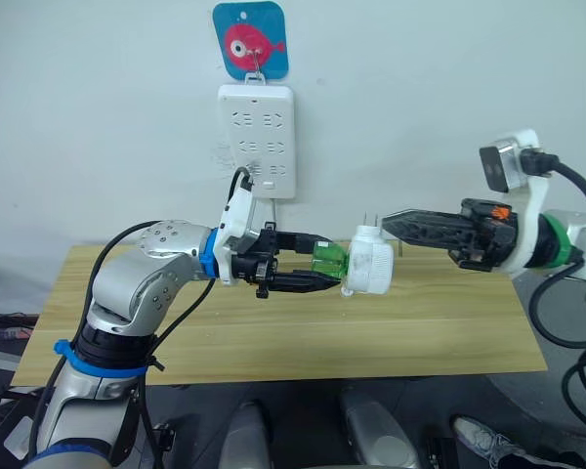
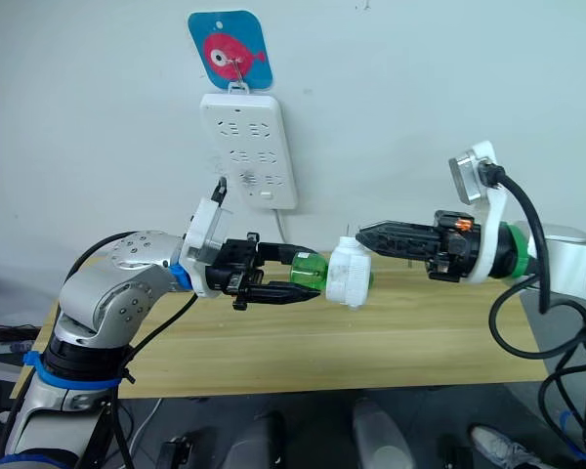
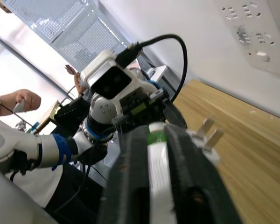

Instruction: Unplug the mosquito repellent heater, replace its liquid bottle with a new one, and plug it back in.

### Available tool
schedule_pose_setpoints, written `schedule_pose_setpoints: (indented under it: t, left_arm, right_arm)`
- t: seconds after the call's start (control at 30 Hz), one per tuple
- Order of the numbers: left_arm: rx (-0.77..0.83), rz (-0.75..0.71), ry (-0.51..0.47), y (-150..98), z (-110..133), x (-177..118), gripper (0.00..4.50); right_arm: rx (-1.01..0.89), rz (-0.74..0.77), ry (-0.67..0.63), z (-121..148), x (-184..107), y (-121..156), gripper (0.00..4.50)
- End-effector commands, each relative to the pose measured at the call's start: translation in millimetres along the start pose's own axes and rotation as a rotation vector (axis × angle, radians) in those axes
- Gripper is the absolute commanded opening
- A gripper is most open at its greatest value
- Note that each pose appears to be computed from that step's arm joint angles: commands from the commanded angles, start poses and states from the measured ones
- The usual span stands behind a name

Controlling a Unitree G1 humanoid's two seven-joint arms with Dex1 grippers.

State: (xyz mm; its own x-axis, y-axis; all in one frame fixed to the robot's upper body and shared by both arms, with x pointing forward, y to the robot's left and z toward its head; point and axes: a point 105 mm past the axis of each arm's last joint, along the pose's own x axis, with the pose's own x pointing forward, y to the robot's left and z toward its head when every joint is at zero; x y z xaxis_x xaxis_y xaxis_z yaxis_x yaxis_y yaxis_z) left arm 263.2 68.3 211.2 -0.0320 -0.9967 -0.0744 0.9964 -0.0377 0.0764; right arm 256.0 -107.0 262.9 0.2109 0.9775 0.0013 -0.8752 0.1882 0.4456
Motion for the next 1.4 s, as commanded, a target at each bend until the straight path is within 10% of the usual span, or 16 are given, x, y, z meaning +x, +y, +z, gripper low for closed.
schedule_pose_setpoints:
  t: [0.03, 0.93, 1.13, 1.4]
  left_arm:
    - [0.053, -0.031, -0.019, -7, 10, 3, 2.33]
    - [0.013, 0.029, -0.070, -3, 8, 1, 2.32]
    - [-0.034, 0.171, -0.169, 13, 6, 1, 2.32]
    - [-0.144, 0.448, -0.398, 50, 8, 12, 2.32]
  right_arm:
    - [0.012, 0.021, 0.007, 3, 3, 1, 0.00]
    - [0.006, -0.031, -0.047, 13, -3, -14, 0.00]
    - [-0.010, -0.304, -0.324, 22, -39, -30, 1.60]
    - [0.254, -0.619, -0.637, -52, -43, -28, 4.49]
